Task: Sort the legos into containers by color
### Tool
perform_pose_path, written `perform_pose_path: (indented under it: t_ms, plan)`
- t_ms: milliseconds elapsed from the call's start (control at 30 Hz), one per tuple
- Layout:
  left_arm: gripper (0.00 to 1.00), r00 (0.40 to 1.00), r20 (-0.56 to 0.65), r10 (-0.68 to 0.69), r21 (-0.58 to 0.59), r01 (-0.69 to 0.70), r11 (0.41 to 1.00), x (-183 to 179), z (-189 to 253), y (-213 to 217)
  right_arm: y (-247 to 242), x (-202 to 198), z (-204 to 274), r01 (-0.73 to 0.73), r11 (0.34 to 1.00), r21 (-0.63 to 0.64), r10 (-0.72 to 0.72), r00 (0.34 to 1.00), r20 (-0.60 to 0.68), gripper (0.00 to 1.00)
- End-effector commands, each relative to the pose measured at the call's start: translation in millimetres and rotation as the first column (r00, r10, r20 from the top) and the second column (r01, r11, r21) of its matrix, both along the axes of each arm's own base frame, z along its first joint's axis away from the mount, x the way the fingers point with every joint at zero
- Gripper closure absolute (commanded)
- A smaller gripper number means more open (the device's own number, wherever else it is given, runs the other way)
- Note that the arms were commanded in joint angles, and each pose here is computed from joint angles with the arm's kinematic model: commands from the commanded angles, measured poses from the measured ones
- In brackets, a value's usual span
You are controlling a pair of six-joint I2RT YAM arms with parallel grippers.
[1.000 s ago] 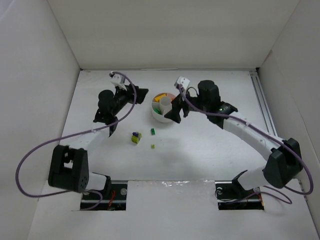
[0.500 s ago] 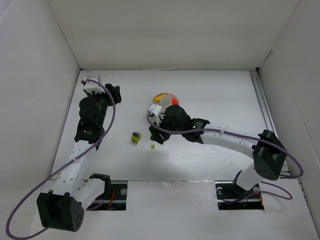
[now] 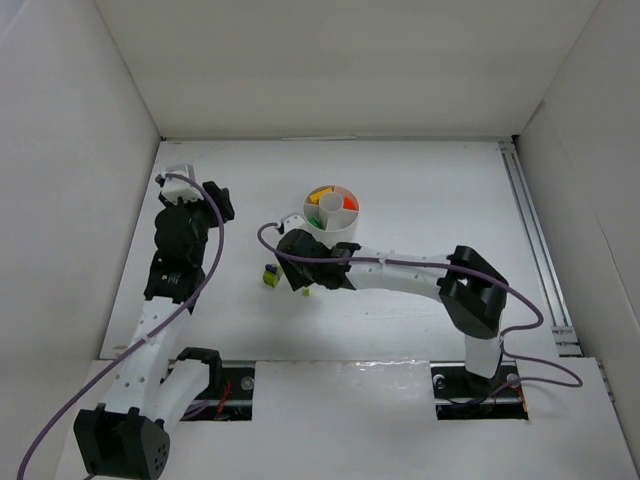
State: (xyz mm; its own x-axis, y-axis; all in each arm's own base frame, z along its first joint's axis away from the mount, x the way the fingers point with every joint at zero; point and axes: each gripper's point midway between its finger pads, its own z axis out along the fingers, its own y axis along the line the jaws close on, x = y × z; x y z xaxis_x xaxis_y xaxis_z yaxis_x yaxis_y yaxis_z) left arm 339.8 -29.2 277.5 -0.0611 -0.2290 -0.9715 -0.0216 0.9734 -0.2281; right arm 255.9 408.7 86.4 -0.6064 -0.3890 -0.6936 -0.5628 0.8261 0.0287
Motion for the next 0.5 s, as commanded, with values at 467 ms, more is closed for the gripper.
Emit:
perform_pose_path:
  t_ms: [467]
  plan:
    - [0.41, 0.999, 0.033, -0.006, 0.012, 0.006, 1.0, -3.6, 1.4, 1.2, 1.2, 41.3, 7.4, 0.213, 0.975, 0.057, -0.214, 0.977, 0.007, 0.43]
